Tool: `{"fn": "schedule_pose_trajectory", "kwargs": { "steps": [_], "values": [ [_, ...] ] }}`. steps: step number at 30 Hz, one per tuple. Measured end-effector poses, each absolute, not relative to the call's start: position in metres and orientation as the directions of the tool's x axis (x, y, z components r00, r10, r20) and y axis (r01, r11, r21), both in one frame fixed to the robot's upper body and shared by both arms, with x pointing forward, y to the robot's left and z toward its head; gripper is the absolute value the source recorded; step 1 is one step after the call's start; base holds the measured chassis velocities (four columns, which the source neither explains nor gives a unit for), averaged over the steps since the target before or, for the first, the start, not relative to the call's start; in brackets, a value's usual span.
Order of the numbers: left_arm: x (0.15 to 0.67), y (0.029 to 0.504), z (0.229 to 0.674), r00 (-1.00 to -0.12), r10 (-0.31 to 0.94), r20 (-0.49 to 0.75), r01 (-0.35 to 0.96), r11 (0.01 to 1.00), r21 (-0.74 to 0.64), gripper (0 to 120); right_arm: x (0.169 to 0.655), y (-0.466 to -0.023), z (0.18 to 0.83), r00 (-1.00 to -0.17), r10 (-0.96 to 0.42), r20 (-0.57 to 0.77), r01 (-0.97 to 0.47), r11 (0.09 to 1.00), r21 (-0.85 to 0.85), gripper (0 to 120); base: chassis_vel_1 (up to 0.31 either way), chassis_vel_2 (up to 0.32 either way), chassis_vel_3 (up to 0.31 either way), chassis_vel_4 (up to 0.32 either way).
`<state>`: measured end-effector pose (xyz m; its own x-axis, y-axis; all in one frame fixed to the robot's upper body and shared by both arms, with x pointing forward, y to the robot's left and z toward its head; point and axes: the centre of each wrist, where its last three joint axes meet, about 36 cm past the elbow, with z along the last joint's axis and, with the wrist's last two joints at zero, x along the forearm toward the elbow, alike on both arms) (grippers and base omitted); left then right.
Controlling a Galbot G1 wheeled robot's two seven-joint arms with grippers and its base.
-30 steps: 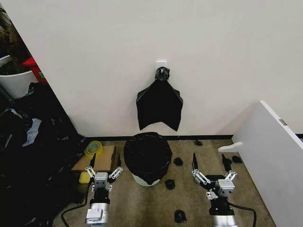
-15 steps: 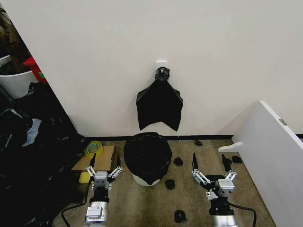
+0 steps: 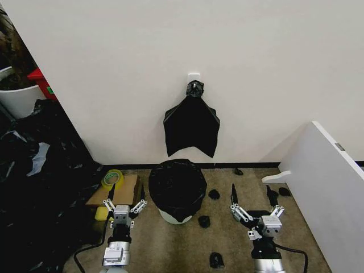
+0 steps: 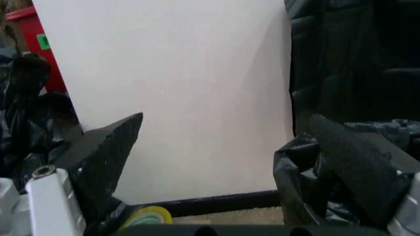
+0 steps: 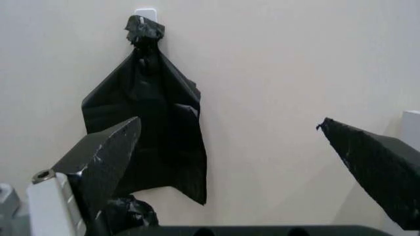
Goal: Place the garbage bag over the trash bin.
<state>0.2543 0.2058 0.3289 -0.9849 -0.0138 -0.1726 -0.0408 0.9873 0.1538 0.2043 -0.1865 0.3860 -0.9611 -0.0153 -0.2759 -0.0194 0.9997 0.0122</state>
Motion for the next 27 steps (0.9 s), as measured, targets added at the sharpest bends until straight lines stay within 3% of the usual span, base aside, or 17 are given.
{"fn": "schedule_pose_trajectory", "kwargs": {
  "steps": [27],
  "values": [
    [0.2520,0.2035,0.3346,-0.987,-0.033,-0.154,-0.053,0.991,0.125,100,0.2043,-0.1865,0.3860,-0.961,-0.015,-0.276,-0.019,1.000,0.012,100,0.000,0.000,0.000,0.000]
  ]
}}
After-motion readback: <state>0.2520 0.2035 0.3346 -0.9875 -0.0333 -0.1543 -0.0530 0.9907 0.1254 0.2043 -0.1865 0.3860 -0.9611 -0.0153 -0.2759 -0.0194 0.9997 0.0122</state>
